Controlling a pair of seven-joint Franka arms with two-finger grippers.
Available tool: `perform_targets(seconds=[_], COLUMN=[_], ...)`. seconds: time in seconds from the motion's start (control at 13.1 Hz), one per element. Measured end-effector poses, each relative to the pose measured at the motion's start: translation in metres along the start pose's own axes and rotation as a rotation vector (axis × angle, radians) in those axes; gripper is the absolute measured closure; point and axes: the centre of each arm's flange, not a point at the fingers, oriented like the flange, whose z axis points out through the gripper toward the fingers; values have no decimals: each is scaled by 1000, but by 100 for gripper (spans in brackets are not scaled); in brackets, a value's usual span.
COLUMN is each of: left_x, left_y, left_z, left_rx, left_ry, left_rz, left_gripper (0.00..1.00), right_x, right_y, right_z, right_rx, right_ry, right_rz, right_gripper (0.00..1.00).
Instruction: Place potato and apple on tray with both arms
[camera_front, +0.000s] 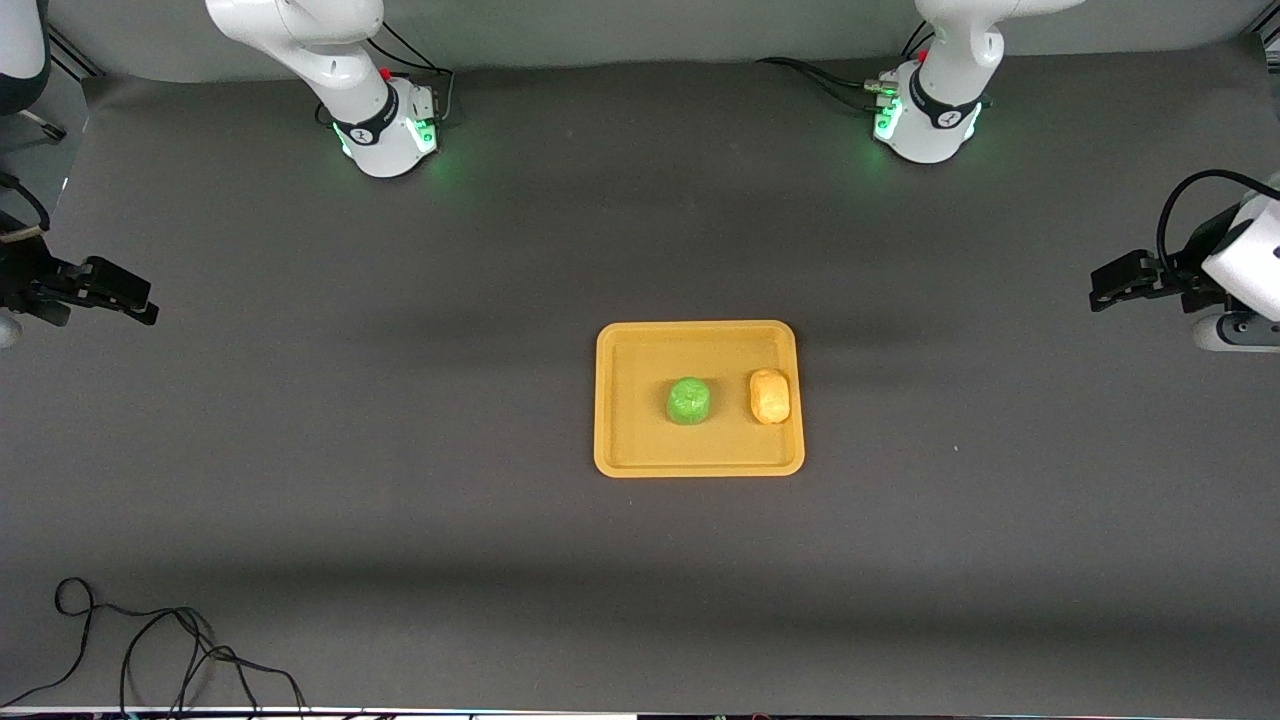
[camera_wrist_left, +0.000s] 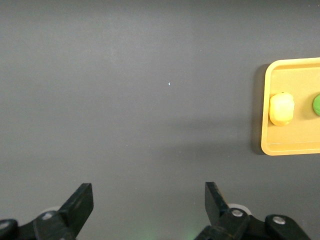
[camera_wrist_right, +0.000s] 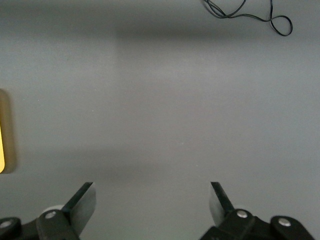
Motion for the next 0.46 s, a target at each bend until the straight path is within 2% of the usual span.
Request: perform_targets(seconds=[0.23, 0.46], left_x=[0, 0], left_y=[0, 0], left_z=[0, 0], left_rx=[0, 0], left_ry=[0, 0], left_rz=[0, 0], left_gripper=[0, 0], right_x=[-3, -3], right_y=[-2, -3], right_z=[3, 3], right_rx=[21, 40], right_ry=[-28, -32], right_rz=[1, 2], right_gripper=[0, 0])
